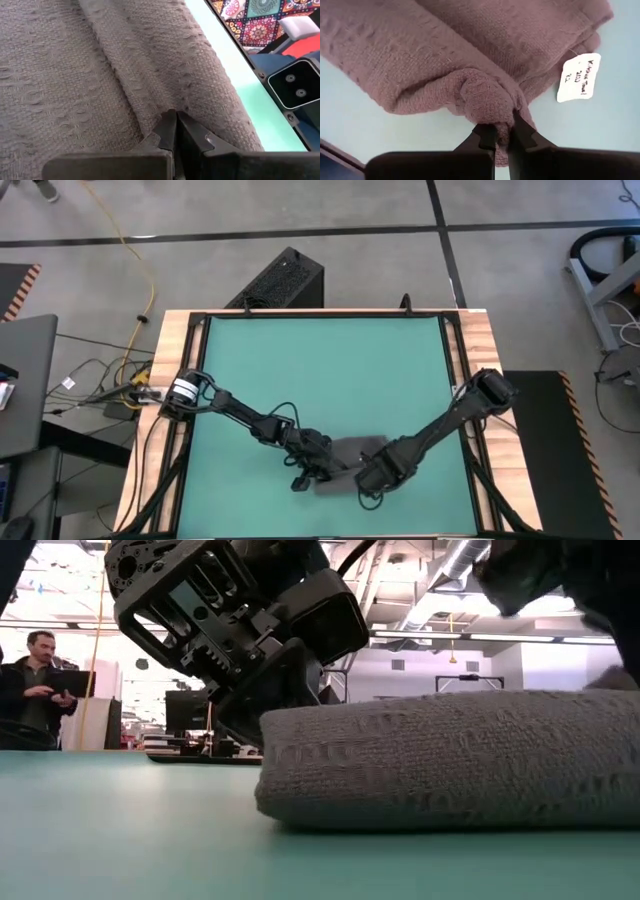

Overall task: Roll towel into tight, uniform cylinder
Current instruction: Roll the gray towel

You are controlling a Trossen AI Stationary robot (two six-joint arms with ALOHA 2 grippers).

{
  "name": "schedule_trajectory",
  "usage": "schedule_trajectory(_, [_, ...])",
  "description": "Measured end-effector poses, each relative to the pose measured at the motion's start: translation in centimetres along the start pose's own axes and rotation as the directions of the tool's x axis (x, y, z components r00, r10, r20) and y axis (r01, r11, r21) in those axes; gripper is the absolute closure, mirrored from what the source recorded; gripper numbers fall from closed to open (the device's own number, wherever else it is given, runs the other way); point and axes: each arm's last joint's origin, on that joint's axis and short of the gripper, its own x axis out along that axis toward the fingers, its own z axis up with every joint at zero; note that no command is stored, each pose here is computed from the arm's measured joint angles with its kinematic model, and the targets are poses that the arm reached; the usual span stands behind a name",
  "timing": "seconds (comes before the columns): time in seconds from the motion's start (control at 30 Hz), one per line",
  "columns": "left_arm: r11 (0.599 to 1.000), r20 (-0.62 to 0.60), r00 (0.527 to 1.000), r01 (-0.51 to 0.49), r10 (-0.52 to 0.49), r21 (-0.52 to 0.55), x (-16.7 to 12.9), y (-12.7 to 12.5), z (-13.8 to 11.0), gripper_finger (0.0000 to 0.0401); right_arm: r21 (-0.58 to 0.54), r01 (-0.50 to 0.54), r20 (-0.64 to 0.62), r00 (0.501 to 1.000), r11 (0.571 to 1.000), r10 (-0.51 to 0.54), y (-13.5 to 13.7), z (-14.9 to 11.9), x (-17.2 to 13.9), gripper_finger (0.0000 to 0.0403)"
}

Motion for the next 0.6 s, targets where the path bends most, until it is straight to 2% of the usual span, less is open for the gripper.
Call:
schedule_trajectory(0.2, [1.0,-0.009,1.0,0.009,-0.01,-0.019,-0.5,-0.3,0.2,0.0401,0.005,-0.026,-0.059,0.998,1.0,0.026,-1.1,1.3,3.2,0.0375])
schedule_trajectory(0.43, [0.997,-0.019,0.999,0.026,-0.027,-0.072,-0.6,-0.6,0.3,0.0401,-0.042,-0.017,-0.056,0.998,0.999,0.014,-1.2,1.1,3.3,0.0375])
schedule_trajectory(0.6, [0.994,-0.041,0.998,0.044,-0.048,-0.1,-3.0,-2.2,1.7,0.0401,-0.045,0.003,-0.054,0.999,0.999,-0.006,-1.5,1.4,3.4,0.0375])
